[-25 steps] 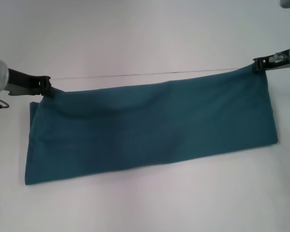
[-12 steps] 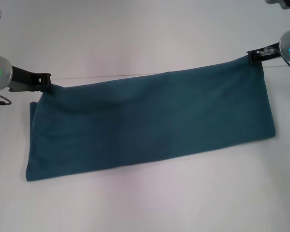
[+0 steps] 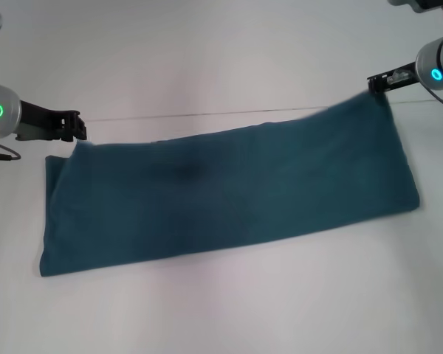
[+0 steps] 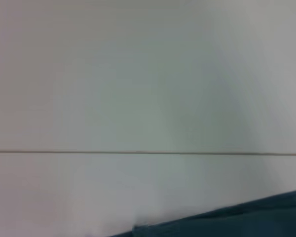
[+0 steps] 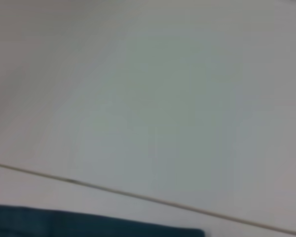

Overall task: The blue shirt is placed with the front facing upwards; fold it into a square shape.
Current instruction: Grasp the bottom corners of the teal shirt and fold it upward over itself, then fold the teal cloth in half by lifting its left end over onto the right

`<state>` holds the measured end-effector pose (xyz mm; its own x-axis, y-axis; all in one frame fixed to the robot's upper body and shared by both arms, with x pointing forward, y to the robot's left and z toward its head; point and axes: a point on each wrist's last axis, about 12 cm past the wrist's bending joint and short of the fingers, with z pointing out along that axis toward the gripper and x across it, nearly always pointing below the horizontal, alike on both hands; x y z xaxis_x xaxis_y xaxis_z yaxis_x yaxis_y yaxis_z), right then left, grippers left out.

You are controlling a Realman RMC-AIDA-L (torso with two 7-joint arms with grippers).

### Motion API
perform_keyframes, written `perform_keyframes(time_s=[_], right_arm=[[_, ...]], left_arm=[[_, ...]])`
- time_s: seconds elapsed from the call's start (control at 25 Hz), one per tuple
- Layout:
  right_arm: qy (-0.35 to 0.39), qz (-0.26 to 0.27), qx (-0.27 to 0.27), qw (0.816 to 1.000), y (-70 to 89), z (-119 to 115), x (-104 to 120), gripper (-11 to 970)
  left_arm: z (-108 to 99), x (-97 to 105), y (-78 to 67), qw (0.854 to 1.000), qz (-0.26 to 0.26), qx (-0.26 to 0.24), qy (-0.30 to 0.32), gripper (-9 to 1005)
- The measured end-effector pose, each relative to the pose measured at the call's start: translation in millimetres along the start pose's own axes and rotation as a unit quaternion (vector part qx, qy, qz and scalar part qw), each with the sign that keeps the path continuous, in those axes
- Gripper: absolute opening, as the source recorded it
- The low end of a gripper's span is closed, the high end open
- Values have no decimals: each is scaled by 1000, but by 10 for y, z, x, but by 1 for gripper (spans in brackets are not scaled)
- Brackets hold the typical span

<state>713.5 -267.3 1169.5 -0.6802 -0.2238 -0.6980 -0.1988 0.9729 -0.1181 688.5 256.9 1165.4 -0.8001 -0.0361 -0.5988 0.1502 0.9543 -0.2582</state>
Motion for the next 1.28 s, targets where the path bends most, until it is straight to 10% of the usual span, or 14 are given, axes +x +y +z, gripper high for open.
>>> perform_keyframes(time_s=[0.6, 0.88, 1.28], right_arm=[[-12, 48, 4, 999, -271, -85, -52, 551], [-39, 129, -97, 986, -387, -243, 152, 860], [-112, 220, -296, 923, -507, -661, 844, 928]], left_arm=[[-130, -1, 247, 997, -55, -14, -51, 560], [-294, 151, 359, 988, -124, 47, -85, 640], [-421, 724, 634, 944, -261, 171, -106, 633]])
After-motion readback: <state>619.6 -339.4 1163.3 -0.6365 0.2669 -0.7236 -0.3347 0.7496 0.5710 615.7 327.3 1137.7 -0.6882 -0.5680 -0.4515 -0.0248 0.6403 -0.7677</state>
